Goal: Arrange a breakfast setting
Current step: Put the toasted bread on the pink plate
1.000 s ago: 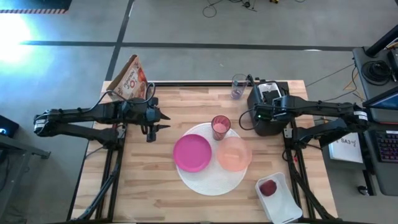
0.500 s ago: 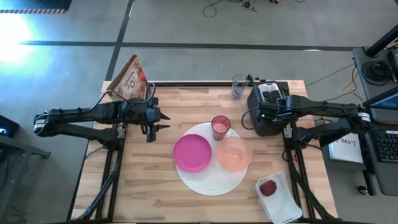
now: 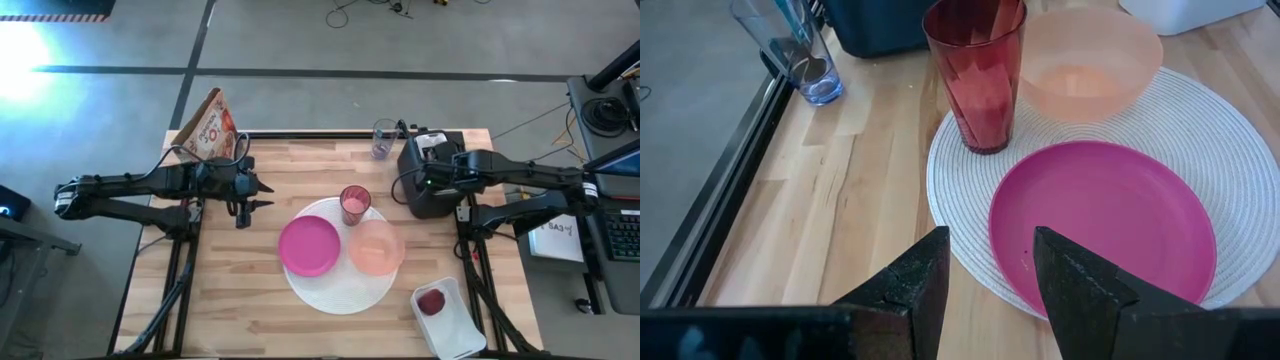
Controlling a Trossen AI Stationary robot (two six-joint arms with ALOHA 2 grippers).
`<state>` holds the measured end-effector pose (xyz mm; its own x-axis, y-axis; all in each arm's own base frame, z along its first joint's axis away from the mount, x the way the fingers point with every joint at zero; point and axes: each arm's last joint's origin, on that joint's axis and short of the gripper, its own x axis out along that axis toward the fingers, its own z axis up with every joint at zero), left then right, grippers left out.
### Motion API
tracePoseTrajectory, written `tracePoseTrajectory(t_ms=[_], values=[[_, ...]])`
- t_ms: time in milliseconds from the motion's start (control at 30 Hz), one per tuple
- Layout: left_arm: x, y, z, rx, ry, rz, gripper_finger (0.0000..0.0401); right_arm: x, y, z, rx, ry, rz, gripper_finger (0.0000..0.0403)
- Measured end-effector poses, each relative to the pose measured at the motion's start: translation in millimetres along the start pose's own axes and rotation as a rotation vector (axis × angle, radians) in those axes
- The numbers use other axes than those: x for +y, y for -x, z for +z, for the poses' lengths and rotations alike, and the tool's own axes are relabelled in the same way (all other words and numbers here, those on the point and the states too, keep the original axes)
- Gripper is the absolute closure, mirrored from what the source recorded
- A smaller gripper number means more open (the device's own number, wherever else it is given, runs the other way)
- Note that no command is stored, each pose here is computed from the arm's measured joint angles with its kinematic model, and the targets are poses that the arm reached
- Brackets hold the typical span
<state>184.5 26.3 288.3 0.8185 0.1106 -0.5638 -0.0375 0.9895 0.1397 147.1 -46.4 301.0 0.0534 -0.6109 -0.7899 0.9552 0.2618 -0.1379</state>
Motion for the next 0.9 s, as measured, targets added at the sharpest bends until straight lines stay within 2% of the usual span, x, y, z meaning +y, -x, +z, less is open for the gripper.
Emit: tracePoseTrajectory(t_ms=[367, 633, 733, 900], values=[[0, 0, 1, -0.006, 0.004, 0.001, 0.0271, -6, 35, 28, -0.119, -0.014, 0.077, 0.0365], [2, 0, 12, -0.125, 0.003, 0.017, 0.0271, -11, 63, 50, -0.227, -0.052, 0.165, 0.0365], [2, -2, 18, -0.189, 0.002, -0.016, 0.0271, -4, 70, 59, -0.277, -0.032, 0.268, 0.0365], [0, -14, 28, -0.292, -0.019, -0.122, 0.0271, 18, 78, 72, -0.362, 0.065, 0.574, 0.0365]])
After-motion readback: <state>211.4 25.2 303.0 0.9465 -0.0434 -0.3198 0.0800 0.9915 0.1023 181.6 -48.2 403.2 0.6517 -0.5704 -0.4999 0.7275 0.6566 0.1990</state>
